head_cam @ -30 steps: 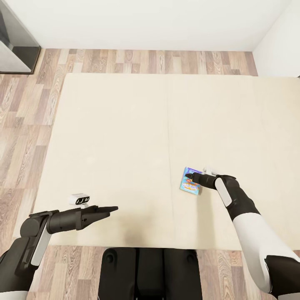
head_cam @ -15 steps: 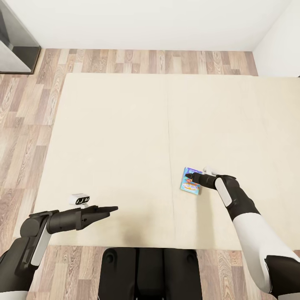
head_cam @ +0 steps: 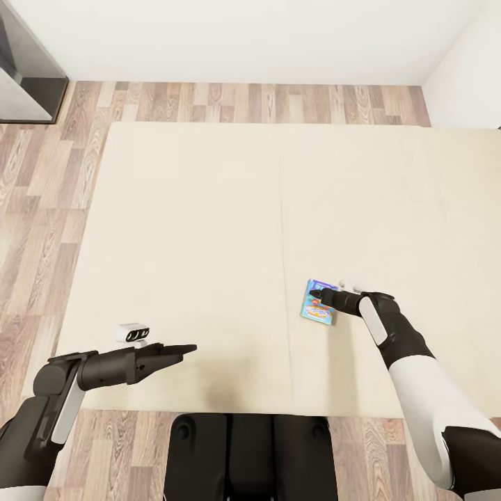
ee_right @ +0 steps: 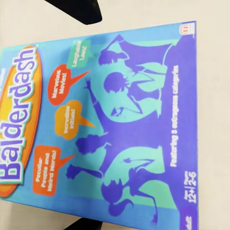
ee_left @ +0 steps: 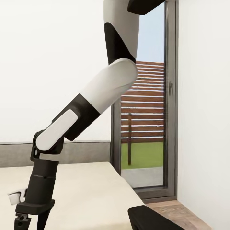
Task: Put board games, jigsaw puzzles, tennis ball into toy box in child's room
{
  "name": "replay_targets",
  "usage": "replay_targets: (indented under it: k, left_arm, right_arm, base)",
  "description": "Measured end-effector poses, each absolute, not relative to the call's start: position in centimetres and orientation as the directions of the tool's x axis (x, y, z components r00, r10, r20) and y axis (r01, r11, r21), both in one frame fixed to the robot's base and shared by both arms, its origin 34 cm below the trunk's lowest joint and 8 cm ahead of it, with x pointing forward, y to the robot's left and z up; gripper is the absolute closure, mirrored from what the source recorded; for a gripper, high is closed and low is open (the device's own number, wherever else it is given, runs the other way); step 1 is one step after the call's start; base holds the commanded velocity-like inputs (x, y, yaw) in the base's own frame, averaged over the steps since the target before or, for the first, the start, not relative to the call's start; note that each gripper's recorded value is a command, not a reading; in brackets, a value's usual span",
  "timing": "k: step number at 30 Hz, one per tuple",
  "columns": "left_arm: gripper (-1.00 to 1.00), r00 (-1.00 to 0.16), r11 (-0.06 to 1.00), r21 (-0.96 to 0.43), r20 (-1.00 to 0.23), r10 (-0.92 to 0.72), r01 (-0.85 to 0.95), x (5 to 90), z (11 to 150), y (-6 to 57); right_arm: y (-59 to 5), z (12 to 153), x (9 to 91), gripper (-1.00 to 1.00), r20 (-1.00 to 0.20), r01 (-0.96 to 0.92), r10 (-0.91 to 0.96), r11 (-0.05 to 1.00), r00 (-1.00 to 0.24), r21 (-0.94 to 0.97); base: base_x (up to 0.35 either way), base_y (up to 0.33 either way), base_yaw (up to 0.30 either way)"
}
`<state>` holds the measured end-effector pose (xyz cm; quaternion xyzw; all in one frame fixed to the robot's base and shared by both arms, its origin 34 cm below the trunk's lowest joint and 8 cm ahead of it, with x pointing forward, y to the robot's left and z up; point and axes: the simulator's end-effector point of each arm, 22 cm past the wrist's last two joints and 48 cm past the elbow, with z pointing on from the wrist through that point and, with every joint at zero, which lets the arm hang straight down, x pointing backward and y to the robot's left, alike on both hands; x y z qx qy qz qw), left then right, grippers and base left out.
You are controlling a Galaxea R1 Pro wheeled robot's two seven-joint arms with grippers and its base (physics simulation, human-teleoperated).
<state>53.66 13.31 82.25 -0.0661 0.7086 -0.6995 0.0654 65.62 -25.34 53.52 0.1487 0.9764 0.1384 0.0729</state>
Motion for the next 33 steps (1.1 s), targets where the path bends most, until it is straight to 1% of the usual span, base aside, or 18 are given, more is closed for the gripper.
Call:
replay_targets:
  k: [10,33]
  left_arm:
    - [-1.00,-0.983,0.013,-1.000,0.000,-0.185,-0.002,53.67,82.25,13.31]
    - [-1.00,-0.983,0.013,-1.000,0.000,-0.185,-0.002,53.67,82.25,13.31]
  right_arm:
    - [-25.40,53.52,65.62,-1.00,-0.101,0.271,0.311,0.918,-0.945,0.291]
    - [-25.46,53.52,65.68,-1.00,-0.107,0.267,0.308,0.920,-0.945,0.288]
  base:
    - [0.000,0.058,0.000]
    - [0.000,0.009,0.000]
